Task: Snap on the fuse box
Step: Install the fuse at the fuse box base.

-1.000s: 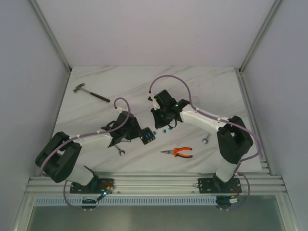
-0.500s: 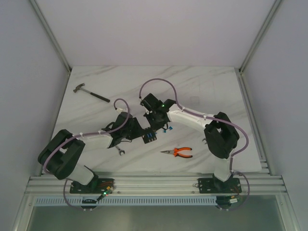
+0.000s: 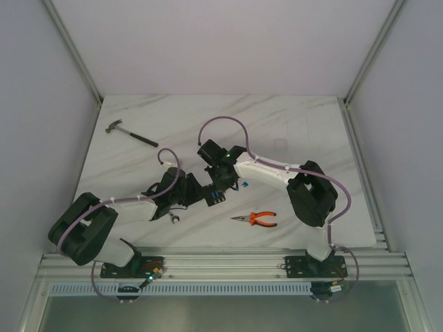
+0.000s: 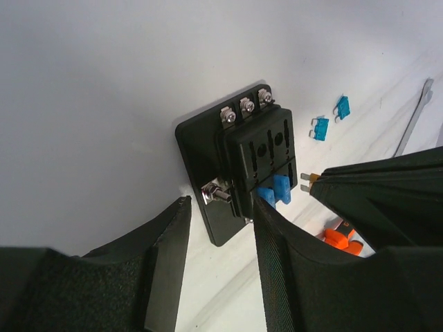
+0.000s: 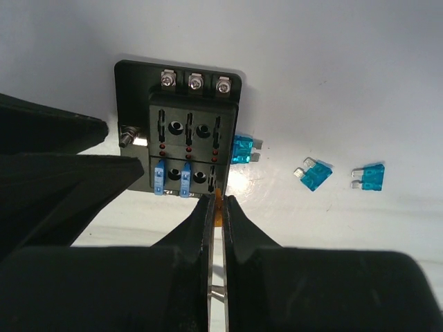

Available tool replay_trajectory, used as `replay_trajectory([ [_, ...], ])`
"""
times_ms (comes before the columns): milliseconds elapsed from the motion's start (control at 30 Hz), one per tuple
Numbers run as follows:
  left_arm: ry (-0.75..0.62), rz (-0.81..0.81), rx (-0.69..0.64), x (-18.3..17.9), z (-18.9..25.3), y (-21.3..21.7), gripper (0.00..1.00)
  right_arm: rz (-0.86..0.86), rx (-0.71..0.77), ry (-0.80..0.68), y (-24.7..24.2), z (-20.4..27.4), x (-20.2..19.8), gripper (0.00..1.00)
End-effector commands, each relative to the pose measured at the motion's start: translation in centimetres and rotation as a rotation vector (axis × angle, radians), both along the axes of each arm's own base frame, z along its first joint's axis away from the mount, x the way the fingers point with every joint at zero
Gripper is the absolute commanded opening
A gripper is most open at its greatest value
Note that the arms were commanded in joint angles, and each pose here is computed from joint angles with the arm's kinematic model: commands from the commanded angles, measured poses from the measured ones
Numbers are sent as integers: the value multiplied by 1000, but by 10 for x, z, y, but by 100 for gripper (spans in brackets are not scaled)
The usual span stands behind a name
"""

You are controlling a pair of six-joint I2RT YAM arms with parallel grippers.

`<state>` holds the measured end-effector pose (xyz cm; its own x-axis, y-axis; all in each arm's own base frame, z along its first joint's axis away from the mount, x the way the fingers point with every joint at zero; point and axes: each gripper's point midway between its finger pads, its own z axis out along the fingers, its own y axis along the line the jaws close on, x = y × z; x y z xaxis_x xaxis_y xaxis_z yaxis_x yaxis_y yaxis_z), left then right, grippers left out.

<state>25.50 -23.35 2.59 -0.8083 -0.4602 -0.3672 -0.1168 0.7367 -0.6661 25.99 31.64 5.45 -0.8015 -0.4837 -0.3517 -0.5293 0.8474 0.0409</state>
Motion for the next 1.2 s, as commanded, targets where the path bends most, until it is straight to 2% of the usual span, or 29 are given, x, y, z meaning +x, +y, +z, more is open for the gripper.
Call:
replay_trajectory([
  [0, -13, 26, -11, -2, 6, 6, 51, -16, -35, -33, 3, 0, 7, 0],
  [433, 3, 8, -63, -7, 6, -2, 49, -10, -53, -41, 9, -6, 7, 0],
  [633, 47, -4, -77, -12, -9, -7, 45, 1, -50, -45, 12, -4, 5, 0],
  [1167, 47, 6, -65, -14, -10, -7, 42, -7, -84, -64, 7, -8, 8, 0],
])
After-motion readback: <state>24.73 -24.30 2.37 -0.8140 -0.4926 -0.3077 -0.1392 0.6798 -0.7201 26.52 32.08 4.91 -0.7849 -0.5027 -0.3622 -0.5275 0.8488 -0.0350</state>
